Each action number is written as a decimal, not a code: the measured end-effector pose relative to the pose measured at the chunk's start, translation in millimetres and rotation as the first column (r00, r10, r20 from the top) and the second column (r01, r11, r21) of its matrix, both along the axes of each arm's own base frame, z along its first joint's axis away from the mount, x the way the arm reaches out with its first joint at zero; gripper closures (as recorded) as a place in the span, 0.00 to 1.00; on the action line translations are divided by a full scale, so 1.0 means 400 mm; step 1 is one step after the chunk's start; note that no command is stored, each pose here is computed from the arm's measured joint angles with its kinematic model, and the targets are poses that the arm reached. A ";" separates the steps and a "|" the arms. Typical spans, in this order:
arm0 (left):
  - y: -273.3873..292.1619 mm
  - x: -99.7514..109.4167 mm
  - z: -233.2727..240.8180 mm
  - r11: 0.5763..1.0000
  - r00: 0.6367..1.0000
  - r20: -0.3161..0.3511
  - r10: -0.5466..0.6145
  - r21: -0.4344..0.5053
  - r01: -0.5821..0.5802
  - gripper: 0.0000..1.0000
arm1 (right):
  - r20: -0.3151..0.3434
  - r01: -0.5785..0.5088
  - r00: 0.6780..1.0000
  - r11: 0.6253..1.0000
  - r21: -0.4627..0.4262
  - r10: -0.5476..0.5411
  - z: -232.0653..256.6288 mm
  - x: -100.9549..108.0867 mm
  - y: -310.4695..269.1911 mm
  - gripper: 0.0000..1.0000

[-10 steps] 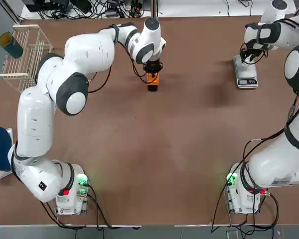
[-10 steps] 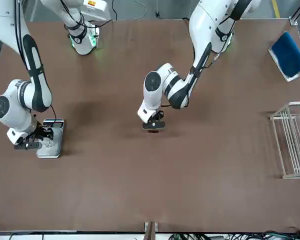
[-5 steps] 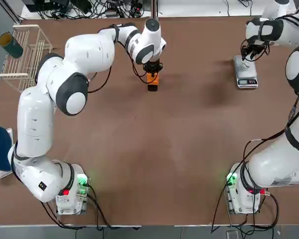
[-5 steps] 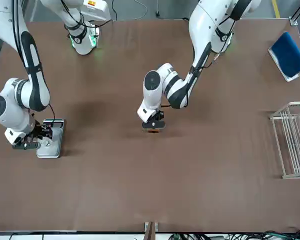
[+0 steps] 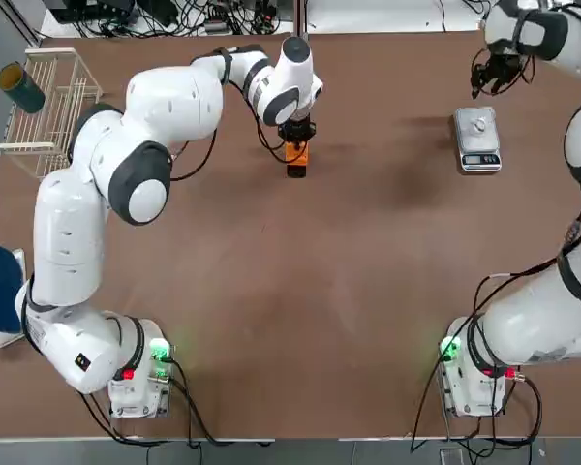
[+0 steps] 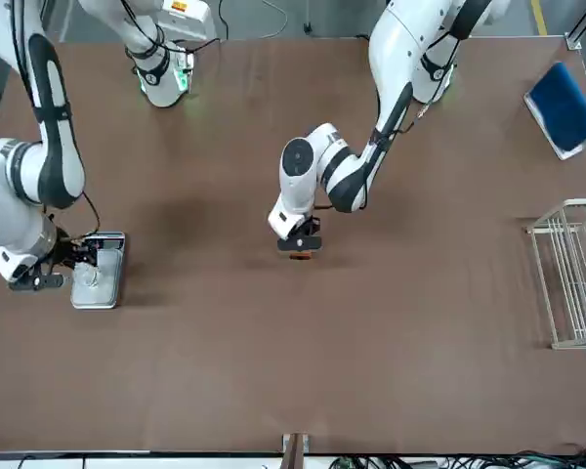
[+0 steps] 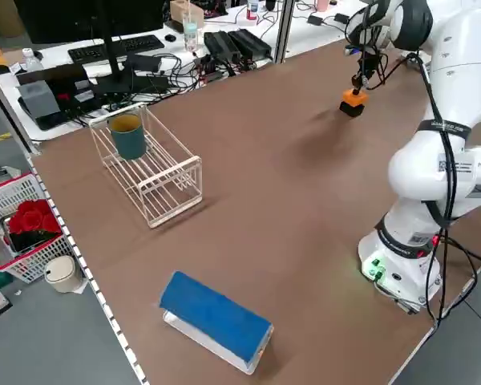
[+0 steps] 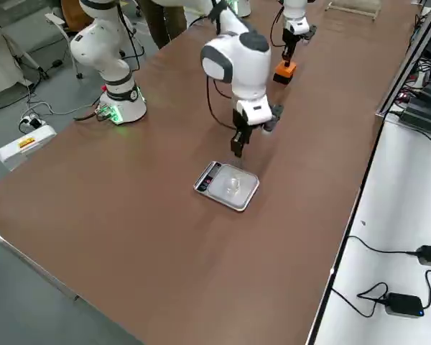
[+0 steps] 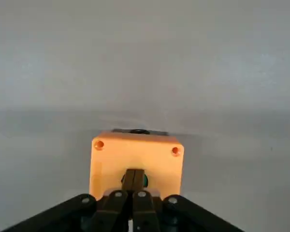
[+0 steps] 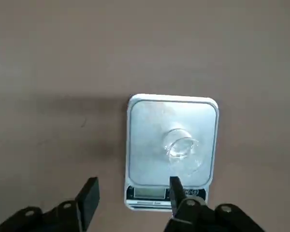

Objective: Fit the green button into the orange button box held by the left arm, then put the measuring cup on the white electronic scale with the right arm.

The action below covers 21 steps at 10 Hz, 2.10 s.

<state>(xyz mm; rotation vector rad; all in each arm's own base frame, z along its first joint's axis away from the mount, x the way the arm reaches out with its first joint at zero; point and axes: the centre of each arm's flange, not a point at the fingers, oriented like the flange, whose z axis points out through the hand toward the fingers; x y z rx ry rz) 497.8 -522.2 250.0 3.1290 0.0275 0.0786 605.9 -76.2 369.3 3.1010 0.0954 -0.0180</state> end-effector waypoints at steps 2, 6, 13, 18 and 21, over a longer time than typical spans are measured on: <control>0.000 0.000 0.000 1.000 1.000 0.002 -0.001 -0.001 0.001 0.99 | -0.002 0.003 1.000 1.000 0.021 -0.003 0.147 -0.021 0.056 0.11; 0.002 0.003 0.003 1.000 1.000 0.006 0.002 -0.005 -0.002 0.99 | 0.006 -0.019 1.000 0.999 0.040 0.018 0.363 -0.046 0.107 0.00; 0.005 0.009 0.009 1.000 1.000 0.009 0.014 -0.009 -0.014 0.99 | 0.030 -0.017 0.999 0.999 0.043 0.016 0.592 -0.058 0.163 0.00; 0.005 0.009 0.010 1.000 1.000 0.010 0.016 -0.010 -0.016 0.99 | 0.038 0.009 0.999 0.999 0.045 -0.011 0.670 -0.072 0.184 0.00; 0.005 0.012 0.013 1.000 1.000 0.011 0.018 -0.011 -0.017 0.99 | 0.008 0.036 0.999 0.998 0.051 -0.036 0.666 -0.080 0.197 0.00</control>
